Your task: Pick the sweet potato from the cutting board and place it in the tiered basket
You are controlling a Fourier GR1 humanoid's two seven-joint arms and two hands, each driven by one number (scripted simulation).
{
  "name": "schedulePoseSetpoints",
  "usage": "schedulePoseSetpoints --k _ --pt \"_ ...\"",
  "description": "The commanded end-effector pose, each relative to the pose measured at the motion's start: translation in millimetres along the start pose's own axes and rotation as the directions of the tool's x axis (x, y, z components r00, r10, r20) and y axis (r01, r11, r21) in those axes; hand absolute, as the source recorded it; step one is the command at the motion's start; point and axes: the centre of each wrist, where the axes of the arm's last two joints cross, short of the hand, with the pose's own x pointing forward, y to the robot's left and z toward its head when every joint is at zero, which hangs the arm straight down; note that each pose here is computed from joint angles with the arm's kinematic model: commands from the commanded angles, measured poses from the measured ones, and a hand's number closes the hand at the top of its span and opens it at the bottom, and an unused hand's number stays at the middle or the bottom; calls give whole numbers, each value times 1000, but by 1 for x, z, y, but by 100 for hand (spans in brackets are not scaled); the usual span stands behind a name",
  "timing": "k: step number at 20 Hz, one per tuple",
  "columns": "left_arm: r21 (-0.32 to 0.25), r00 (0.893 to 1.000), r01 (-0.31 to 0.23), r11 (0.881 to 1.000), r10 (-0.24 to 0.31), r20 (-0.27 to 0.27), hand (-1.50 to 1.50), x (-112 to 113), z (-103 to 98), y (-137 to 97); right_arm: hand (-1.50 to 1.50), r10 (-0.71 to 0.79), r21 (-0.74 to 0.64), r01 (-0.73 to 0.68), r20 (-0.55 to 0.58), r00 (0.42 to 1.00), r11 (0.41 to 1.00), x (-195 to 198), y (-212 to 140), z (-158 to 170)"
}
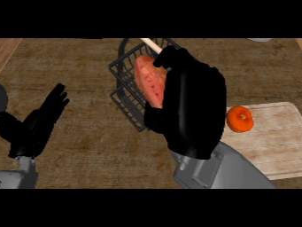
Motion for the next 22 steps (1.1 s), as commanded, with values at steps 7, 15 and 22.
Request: schedulePoseSetpoints --k 7,15,22 --pt "4 1000 -5 1000 5 -3 0 4 -5 7 150 -23 58 37 -225 974 998 15 45 -32" --pt "15 1000 -8 1000 8 10 0 3 -9 -3 150 28 -11 -31 -215 976 999 13 78 -57" --pt "-9 1000 -3 1000 3 -5 0 -13 3 -9 150 -77 -176 45 -178 981 983 2 81 -75"
